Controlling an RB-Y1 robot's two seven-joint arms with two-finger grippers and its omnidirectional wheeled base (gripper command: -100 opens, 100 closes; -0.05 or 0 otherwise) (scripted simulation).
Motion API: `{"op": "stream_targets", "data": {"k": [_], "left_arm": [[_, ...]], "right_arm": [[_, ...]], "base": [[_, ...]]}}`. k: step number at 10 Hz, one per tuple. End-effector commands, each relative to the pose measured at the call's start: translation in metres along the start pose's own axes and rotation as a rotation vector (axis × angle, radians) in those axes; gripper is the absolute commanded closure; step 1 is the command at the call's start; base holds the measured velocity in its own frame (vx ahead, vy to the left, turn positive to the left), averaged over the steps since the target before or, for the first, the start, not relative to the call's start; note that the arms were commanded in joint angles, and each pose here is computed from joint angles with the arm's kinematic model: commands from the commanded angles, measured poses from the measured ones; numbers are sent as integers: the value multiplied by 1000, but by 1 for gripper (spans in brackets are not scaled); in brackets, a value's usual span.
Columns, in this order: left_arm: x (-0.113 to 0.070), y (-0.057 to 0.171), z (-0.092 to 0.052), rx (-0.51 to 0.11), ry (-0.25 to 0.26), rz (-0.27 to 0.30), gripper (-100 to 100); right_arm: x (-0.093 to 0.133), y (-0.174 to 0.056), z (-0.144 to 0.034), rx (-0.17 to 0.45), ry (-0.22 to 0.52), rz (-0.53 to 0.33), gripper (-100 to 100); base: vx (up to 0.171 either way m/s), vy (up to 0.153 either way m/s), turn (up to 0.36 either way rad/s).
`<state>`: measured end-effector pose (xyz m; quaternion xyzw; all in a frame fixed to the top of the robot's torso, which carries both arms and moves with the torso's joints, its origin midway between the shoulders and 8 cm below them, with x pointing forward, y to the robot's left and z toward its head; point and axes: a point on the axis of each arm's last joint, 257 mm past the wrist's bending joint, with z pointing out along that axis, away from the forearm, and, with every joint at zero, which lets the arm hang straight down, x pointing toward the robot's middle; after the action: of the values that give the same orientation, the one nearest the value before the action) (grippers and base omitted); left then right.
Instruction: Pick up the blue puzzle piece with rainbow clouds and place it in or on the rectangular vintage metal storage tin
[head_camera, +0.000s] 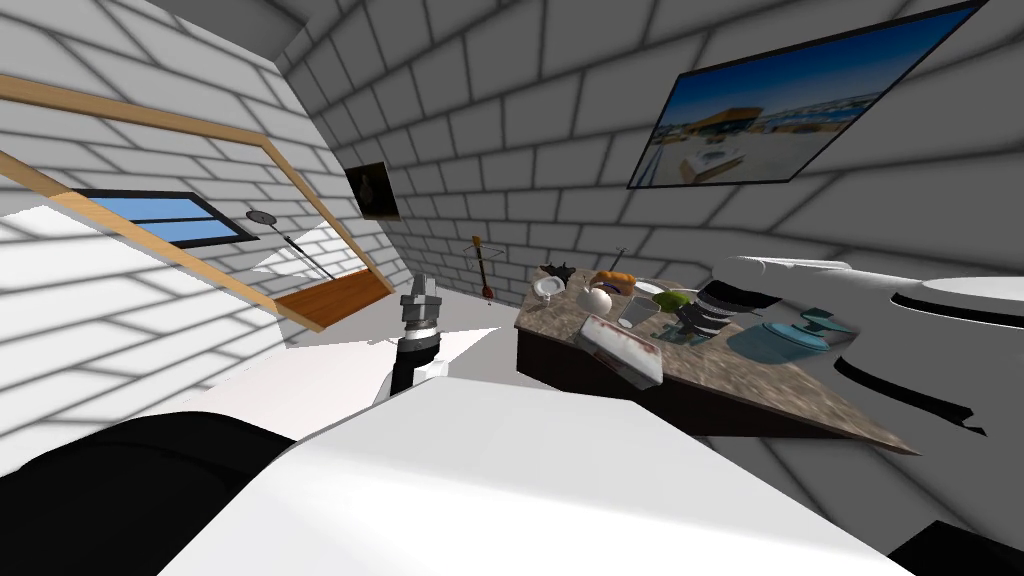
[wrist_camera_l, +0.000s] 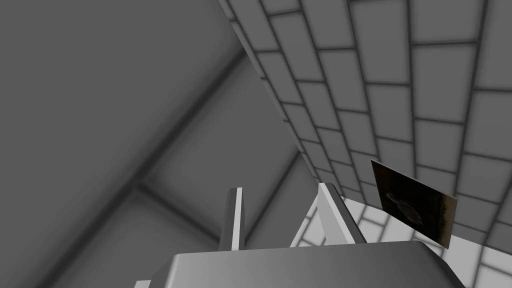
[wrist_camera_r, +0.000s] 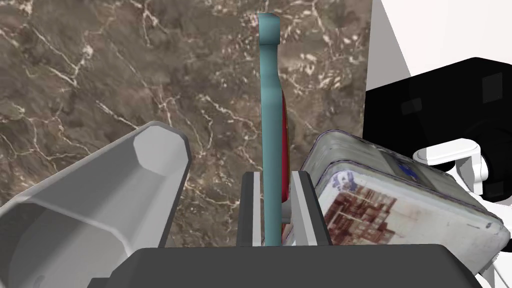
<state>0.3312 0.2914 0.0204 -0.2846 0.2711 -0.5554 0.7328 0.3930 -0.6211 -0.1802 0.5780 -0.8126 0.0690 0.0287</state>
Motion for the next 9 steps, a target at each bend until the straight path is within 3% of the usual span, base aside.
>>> {"op": "stream_targets", "data": {"k": [1, 2, 3, 4, 6, 7, 9], "left_arm": [[0, 0, 0, 0, 0, 0, 0], [0, 0, 0, 0, 0, 0, 0], [0, 0, 0, 0, 0, 0, 0], [0, 0, 0, 0, 0, 0, 0], [0, 0, 0, 0, 0, 0, 0], [0, 0, 0, 0, 0, 0, 0], [0, 0, 0, 0, 0, 0, 0]], "right_arm": [[4, 2, -5, 0, 5, 10, 100], [12, 3, -19, 0, 16, 28, 100], [12, 3, -19, 0, 16, 28, 100], [17, 4, -31, 0, 22, 40, 100], [17, 4, -31, 0, 22, 40, 100], [21, 5, -45, -2, 23, 44, 100], [20, 6, -56, -5, 15, 37, 100]], "base": [[-5, 79, 15], [11, 109, 35], [0, 97, 18], [-1, 115, 23], [-11, 58, 3], [-9, 65, 17], [20, 103, 0]]}}
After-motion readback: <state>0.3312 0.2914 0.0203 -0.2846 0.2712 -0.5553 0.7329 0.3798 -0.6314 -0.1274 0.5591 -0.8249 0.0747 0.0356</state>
